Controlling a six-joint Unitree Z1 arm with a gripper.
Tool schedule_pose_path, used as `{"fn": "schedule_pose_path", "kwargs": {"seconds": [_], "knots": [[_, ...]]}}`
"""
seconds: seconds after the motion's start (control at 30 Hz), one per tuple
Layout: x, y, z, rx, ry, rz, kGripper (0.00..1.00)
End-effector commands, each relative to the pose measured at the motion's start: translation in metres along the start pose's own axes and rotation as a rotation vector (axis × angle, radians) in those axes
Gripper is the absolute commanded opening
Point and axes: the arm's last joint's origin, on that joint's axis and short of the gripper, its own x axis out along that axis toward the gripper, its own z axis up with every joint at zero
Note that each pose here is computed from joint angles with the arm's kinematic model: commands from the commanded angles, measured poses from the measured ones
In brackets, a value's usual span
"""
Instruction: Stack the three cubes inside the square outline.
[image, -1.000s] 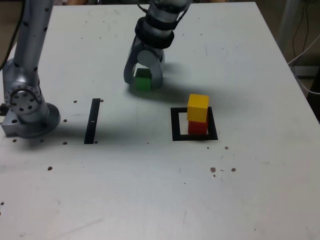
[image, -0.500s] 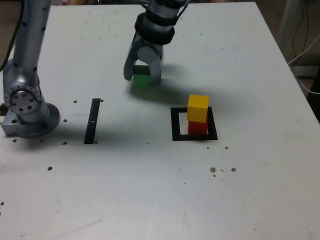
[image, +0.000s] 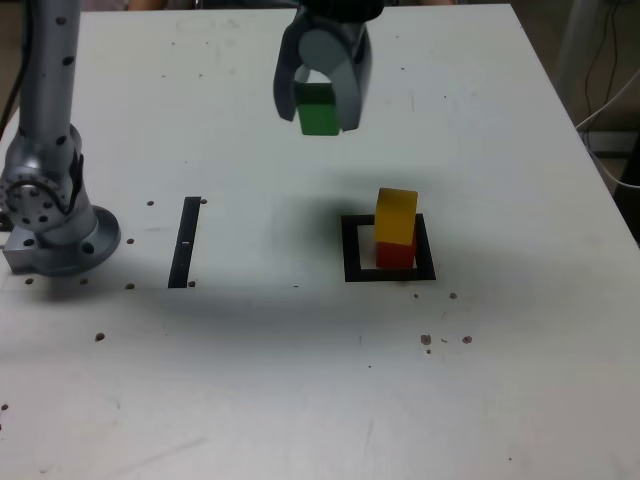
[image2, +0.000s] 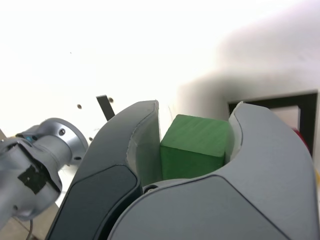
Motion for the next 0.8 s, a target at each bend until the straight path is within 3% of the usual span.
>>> {"fn": "schedule_pose_path", "kwargs": {"seconds": [0.0,0.43,0.77], "knots": [[-0.007,-0.006,0.002,0.012,-0.007,0.0,0.3],[-0.028,-0.041,0.027,0.072,-0.067,-0.028,0.3],[-0.022,-0.059,0.052,0.097,-0.058,-0.06,0.3]]}}
